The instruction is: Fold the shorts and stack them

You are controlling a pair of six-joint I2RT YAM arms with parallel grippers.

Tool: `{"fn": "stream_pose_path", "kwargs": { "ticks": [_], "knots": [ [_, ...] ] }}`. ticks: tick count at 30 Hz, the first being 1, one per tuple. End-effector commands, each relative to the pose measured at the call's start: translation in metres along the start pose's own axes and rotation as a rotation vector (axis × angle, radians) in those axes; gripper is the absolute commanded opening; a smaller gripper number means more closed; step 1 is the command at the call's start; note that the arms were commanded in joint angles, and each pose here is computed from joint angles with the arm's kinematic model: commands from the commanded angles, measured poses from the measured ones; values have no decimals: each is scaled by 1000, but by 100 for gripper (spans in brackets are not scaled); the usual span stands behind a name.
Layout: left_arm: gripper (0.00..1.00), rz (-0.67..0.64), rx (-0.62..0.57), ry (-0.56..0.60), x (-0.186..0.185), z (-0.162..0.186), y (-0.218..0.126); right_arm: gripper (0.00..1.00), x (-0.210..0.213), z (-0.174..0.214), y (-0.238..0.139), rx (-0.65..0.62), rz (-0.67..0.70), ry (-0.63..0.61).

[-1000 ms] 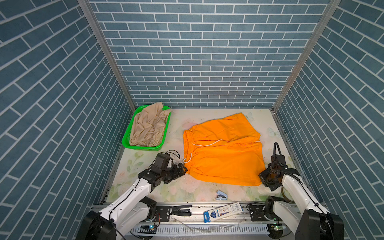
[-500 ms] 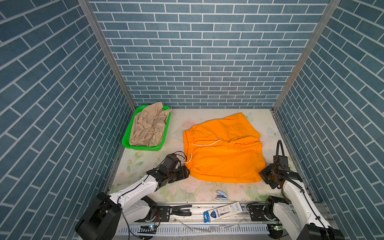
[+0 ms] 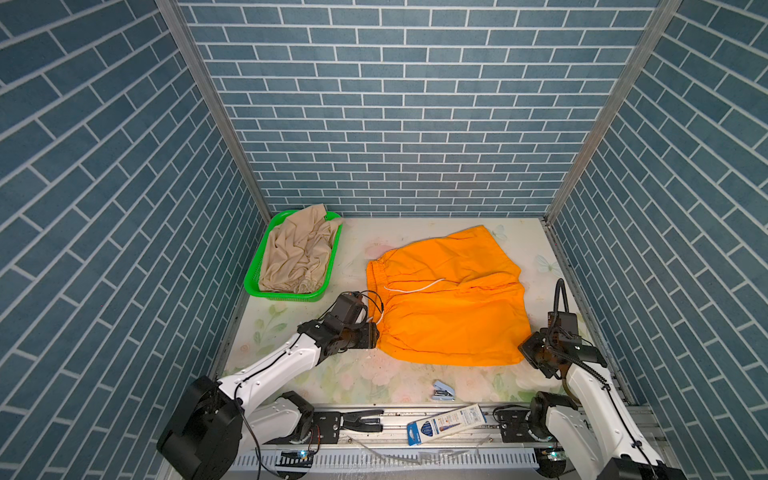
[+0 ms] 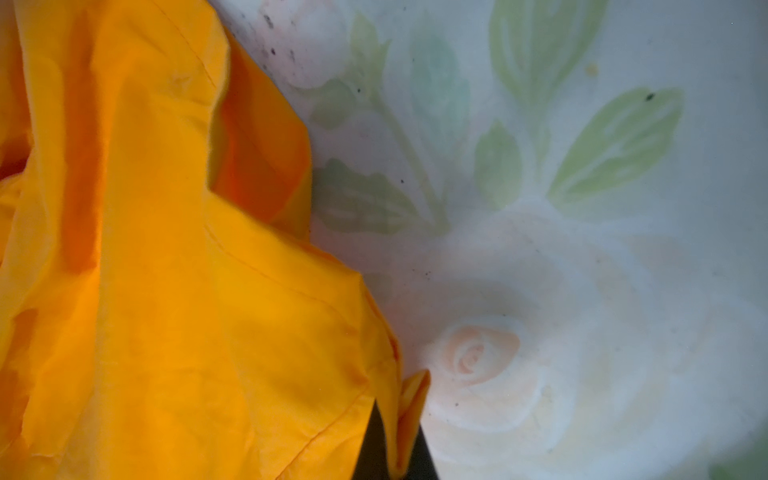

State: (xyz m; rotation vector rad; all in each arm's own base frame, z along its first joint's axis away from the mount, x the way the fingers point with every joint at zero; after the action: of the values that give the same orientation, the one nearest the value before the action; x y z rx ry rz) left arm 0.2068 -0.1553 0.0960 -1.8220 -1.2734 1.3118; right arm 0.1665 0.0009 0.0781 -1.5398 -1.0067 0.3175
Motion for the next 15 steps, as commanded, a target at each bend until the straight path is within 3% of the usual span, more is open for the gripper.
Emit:
{"fn": "stream_pose_path", "kwargs": {
  "ticks": [1,6,11,15],
  "knots": [
    [62,-9,91,40,2,13,6,0,4,-3,-9,-15,-9,-41],
    [59,3,108,59,2,15,15,0,6,-6,-10,-25,-6,-61],
    [41,34,130,96,-5,12,23,0,9,-9,-13,-33,-17,-70],
    [32,54,155,98,-9,13,27,0,10,-9,-14,-26,-21,-73]
  ]
}}
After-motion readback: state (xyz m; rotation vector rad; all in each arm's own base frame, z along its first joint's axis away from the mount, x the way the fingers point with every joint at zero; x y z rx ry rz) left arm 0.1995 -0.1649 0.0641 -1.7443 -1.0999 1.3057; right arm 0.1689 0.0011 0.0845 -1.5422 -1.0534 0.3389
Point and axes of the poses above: each gripper's point midway between its finger pads, its own y axis out along the fingers, its own x axis along the line the jaws close on, z = x × y, the point moved 4 cm from there along -y, back along the fingers, and after that the axes turned 5 degrees about -y, right-handed, at the moved point
